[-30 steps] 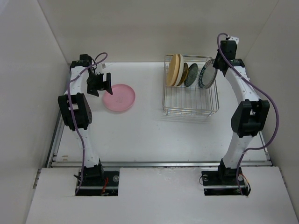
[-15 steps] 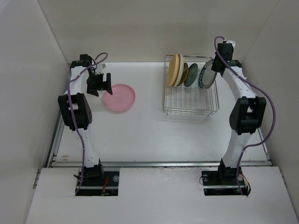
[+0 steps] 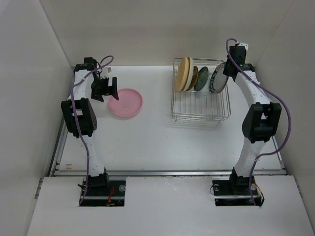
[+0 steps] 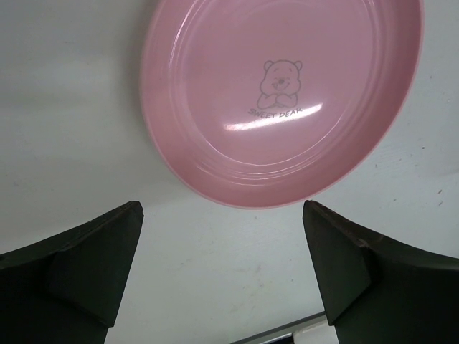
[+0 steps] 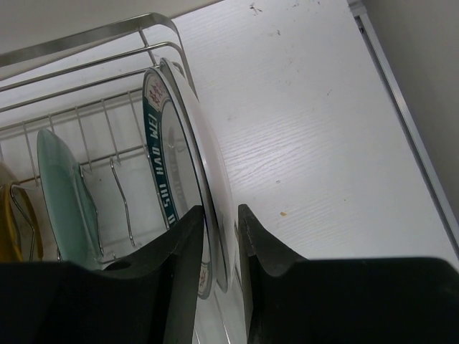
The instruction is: Unload the plates from the dish rack
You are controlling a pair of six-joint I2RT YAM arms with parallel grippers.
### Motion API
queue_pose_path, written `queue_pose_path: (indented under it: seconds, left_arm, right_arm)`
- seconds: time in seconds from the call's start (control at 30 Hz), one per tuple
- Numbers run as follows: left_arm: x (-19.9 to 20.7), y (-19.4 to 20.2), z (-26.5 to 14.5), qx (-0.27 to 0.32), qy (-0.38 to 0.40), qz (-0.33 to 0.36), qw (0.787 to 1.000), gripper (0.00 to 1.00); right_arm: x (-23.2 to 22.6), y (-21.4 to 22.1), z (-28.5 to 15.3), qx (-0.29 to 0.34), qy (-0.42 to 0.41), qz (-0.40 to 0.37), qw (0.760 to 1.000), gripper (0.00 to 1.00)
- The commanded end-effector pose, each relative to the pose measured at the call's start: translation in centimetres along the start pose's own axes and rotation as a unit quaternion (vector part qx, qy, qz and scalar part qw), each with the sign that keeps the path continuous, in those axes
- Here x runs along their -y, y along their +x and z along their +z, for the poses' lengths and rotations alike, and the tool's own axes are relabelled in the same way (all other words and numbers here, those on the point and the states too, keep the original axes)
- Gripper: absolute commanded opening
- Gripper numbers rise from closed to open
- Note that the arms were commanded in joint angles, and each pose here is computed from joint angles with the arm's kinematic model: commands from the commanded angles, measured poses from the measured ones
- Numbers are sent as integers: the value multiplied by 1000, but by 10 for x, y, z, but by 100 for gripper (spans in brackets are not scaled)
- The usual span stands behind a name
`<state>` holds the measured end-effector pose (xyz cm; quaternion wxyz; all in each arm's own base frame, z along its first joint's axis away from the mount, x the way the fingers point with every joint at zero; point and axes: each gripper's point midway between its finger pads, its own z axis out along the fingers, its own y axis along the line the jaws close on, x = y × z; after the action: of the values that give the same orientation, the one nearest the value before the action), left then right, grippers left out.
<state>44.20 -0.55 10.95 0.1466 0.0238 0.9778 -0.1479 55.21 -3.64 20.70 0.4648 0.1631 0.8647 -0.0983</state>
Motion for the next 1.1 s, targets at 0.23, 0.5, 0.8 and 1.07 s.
queue_pose_path:
  seconds: [0.23,0.5,0.8,1.07]
  left_arm:
    - [10,3,-31,17,0,11,1000,97]
    - [10,3,-31,17,0,11,1000,100]
    - [8,6,-29,12,-4,9,1000,100]
    - [6,13,-26,-1,-7,10,1000,100]
  right_arm:
    - [16,-35,-35,55,10,12,998,31]
    - [15,-34,-31,55,10,1,998,31]
    - [6,-23,-19,41,-7,-4,999,31]
    - [0,-9,-6,25,-14,-4,1000,30]
